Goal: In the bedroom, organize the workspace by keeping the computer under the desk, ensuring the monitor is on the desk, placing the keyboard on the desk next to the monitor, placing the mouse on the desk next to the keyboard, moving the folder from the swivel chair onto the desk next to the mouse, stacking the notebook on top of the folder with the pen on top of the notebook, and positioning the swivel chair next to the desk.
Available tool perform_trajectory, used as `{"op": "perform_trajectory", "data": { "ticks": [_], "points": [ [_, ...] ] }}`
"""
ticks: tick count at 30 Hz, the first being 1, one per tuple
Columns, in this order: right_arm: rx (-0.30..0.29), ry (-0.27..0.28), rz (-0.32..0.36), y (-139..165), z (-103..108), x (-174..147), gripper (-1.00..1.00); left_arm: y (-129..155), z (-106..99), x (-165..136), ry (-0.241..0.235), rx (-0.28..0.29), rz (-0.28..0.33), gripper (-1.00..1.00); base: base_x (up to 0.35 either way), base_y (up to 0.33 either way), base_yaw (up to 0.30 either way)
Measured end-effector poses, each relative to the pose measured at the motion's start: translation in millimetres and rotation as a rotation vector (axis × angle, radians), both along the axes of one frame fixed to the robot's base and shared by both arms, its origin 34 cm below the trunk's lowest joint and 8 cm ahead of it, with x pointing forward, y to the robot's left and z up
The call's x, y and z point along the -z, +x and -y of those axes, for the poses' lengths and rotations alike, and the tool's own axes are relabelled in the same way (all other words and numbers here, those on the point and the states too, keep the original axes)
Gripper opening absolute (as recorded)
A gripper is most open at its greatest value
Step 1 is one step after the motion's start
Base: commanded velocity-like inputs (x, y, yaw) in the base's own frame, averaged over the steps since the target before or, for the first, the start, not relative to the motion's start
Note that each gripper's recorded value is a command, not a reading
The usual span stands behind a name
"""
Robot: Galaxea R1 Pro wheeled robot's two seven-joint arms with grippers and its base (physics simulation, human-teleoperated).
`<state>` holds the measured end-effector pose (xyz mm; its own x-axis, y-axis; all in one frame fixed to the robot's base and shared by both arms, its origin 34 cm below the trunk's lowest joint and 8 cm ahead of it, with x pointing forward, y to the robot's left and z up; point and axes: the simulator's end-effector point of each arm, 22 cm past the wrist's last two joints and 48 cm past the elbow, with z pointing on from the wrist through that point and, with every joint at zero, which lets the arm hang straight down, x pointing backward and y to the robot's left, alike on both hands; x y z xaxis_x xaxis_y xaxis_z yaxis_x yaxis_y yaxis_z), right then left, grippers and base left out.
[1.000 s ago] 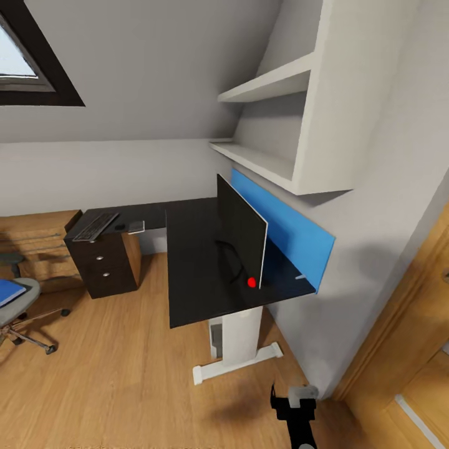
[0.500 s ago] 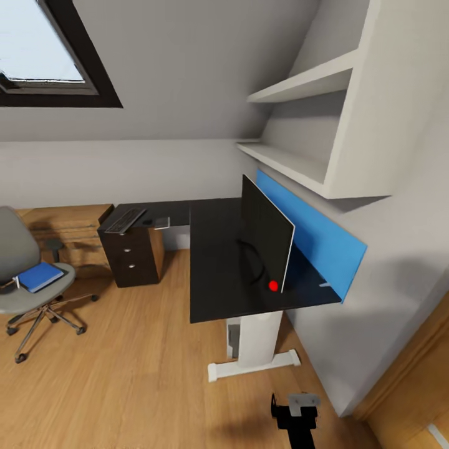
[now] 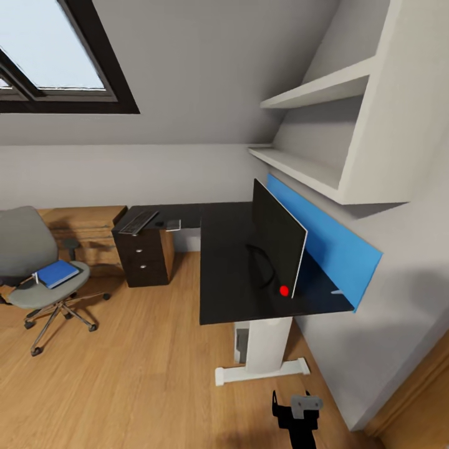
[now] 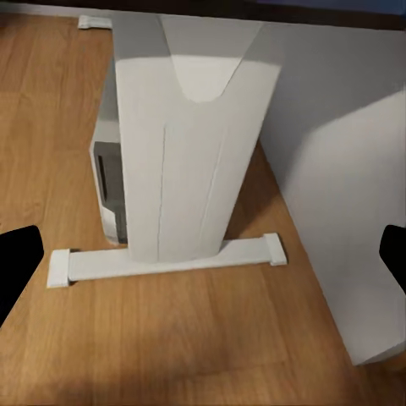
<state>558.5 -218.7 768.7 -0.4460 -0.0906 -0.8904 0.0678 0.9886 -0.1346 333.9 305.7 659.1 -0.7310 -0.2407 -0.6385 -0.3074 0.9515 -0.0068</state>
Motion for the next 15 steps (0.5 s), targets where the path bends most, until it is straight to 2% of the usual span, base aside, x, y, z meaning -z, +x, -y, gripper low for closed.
{"op": "perform_trajectory", "data": {
  "ticks": [6, 15],
  "points": [
    [0.000, 0.001, 0.013, 2, 0, -5, 1.00, 3, 1, -2, -0.001, 0.002, 0.008, 1.00, -0.084, -0.144, 0.009],
    [0.001, -0.001, 0.028, 5, 2, -11, 1.00, 8, 2, -4, -0.003, 0.003, 0.019, 1.00, -0.226, -0.194, 0.001]
  ]
}}
